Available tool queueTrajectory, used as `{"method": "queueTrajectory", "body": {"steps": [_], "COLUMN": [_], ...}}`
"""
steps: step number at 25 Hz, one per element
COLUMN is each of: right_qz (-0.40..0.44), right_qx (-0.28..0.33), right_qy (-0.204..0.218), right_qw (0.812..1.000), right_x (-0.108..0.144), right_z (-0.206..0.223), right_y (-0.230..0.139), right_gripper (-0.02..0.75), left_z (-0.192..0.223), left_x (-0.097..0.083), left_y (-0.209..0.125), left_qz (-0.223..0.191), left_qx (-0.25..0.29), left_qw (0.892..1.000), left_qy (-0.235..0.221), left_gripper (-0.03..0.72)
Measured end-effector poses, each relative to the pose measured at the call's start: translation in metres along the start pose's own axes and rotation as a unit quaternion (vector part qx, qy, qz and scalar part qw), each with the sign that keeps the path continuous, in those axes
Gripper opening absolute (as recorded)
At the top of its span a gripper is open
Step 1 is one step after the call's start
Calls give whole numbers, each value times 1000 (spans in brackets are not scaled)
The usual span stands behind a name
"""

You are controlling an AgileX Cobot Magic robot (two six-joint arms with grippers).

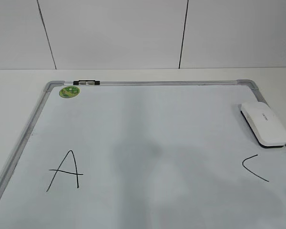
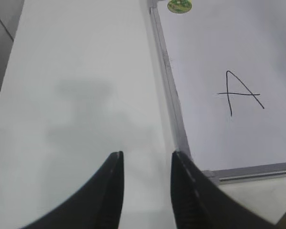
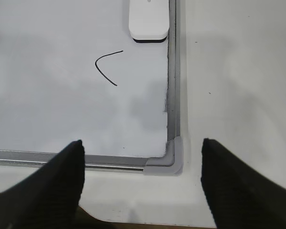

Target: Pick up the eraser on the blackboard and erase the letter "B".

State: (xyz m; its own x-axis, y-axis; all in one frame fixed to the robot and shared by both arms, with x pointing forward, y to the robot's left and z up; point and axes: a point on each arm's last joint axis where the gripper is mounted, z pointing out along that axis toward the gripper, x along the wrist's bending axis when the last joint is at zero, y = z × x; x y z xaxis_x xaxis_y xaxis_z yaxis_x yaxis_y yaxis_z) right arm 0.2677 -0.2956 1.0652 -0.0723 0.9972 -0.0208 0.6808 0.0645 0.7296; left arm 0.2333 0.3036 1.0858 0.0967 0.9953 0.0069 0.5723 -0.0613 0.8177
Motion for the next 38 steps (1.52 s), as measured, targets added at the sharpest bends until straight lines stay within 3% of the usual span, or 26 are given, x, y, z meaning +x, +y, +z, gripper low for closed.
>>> {"method": "queueTrajectory", "body": {"steps": [7,17,27,38], "right_qz": [-13,-17,-17,-17], "right_qx": [-45,-130,-105,-105], "right_qy": [-4,-11,-11,-12], "right_qw": [999,991,994,994], "right_x": [1,2,2,2], "right_z": [-5,-23,-15,-15], "right_y": [-17,-36,-42,-42], "right_gripper": [586,585,585,585], "left_z": [0,3,15,16], "left_x": [0,0,0,0], "left_y": [-31,-33,-28,-27], "left_qz": [1,1,1,1], "left_qx": [-3,5,-43,-49], "left_qw": [1000,1000,999,999], "left_qy": [-1,-1,-1,-1], "left_gripper": [253,253,253,253]}}
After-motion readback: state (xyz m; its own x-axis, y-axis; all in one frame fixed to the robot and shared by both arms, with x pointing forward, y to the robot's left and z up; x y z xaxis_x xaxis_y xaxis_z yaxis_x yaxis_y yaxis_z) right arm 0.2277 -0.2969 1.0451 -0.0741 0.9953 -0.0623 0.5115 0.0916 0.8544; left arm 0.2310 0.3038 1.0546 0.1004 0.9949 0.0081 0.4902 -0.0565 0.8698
